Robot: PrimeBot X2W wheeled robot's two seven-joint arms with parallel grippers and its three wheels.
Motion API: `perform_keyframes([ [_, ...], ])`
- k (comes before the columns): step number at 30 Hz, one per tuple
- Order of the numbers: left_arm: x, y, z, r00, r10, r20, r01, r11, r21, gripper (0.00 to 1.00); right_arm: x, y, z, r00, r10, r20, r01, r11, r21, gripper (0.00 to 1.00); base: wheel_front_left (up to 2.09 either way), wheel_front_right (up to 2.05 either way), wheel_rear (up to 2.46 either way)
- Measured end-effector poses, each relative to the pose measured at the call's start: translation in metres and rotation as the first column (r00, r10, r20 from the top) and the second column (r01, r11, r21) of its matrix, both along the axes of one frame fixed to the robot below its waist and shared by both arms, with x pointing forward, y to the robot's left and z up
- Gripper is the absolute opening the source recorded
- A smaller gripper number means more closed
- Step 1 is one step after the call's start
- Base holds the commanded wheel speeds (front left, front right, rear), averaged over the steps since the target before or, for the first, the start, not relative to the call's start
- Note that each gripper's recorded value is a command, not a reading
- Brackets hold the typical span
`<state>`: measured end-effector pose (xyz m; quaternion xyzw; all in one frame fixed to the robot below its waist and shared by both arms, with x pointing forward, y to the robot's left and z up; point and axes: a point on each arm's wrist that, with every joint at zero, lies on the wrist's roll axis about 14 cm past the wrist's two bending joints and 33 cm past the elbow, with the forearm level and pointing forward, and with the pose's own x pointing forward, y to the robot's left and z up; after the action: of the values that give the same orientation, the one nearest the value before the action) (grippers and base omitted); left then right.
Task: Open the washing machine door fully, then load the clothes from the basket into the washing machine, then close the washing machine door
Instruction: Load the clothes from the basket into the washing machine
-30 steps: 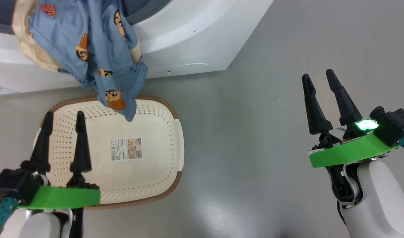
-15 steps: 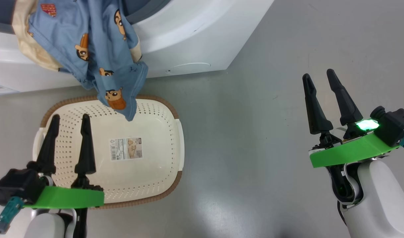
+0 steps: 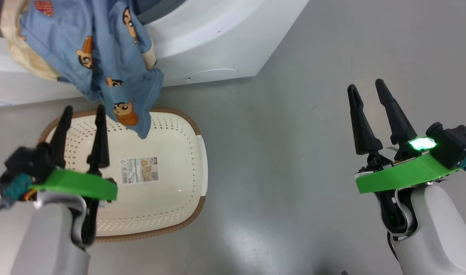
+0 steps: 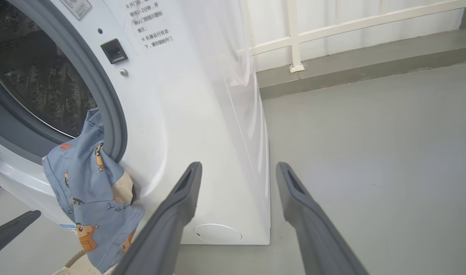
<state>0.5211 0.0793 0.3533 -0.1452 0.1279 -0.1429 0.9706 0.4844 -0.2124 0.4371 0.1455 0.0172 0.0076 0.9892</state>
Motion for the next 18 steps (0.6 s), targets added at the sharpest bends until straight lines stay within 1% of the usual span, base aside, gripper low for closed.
perform_keyframes([
  [10, 0.034, -0.01, -0.025, 0.997, -0.03, -0.072, 0.031, 0.999, 0.017, 1.0, -0.002, -0.007, -0.004, 1.0, -0.02, -0.011, 0.02, 1.0, -0.008, 1.0, 0.0, 0.0, 0.0],
  [18, 0.051, -0.022, -0.04, 0.991, -0.059, -0.121, 0.064, 0.997, 0.033, 1.0, -0.002, -0.009, -0.009, 0.999, -0.028, -0.021, 0.028, 1.0, -0.009, 1.0, 0.0, 0.0, 0.0],
])
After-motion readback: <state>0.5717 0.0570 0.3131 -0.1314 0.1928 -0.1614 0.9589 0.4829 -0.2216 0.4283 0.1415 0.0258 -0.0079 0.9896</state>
